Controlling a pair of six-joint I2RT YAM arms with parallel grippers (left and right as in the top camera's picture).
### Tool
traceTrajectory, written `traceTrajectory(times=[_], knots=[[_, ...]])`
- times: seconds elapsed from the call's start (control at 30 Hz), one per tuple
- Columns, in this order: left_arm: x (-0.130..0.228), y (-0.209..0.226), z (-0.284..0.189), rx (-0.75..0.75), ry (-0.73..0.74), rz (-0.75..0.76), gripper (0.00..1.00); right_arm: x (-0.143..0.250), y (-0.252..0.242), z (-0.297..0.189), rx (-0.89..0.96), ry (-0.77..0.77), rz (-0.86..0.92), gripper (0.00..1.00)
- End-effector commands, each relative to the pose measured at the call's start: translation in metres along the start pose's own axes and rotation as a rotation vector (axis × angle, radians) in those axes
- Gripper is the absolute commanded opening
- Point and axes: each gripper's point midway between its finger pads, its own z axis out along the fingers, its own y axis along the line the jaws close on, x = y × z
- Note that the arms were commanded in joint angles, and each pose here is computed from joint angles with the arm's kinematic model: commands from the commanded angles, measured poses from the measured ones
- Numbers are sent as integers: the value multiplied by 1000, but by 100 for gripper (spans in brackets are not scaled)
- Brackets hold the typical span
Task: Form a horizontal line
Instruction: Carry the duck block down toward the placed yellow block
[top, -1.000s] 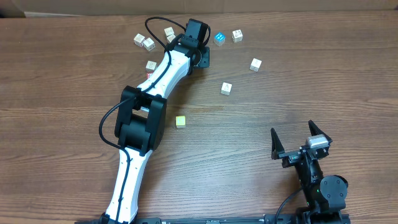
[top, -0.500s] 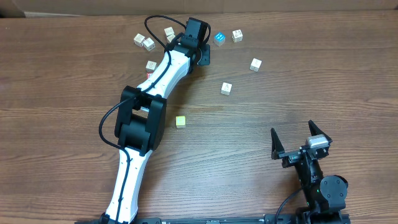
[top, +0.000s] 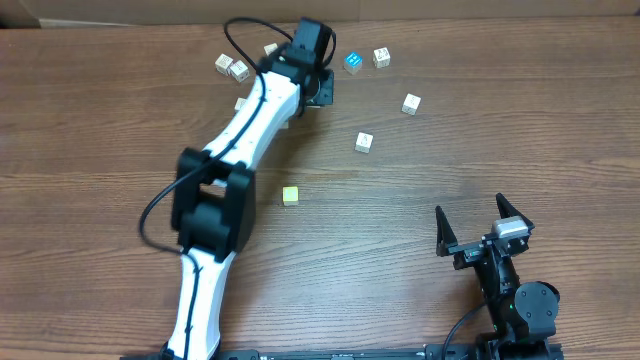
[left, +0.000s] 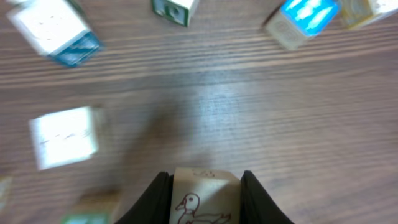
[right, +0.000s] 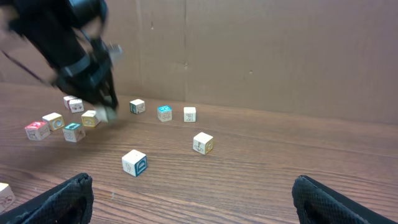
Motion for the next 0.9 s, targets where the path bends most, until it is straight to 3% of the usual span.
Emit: traceTrajectory(times=[0.0,0.3,0.53,0.67,0.87], knots=[[-32,-11,-101,49,-112,5,4,2,-1,0,3,-4,-1,100],[15,-9,-183,28,10,-5,4,2,-1,0,3,-4,-1,100],[56,10,-189,-78,163,14,4,2,-1,0,3,-4,-1,100],[66,44,-196,-249,186,-60,4,2,-1,0,3,-4,-1,100],[83,66,-200,-325,261,-101,4,2,-1,0,3,-4,-1,100]])
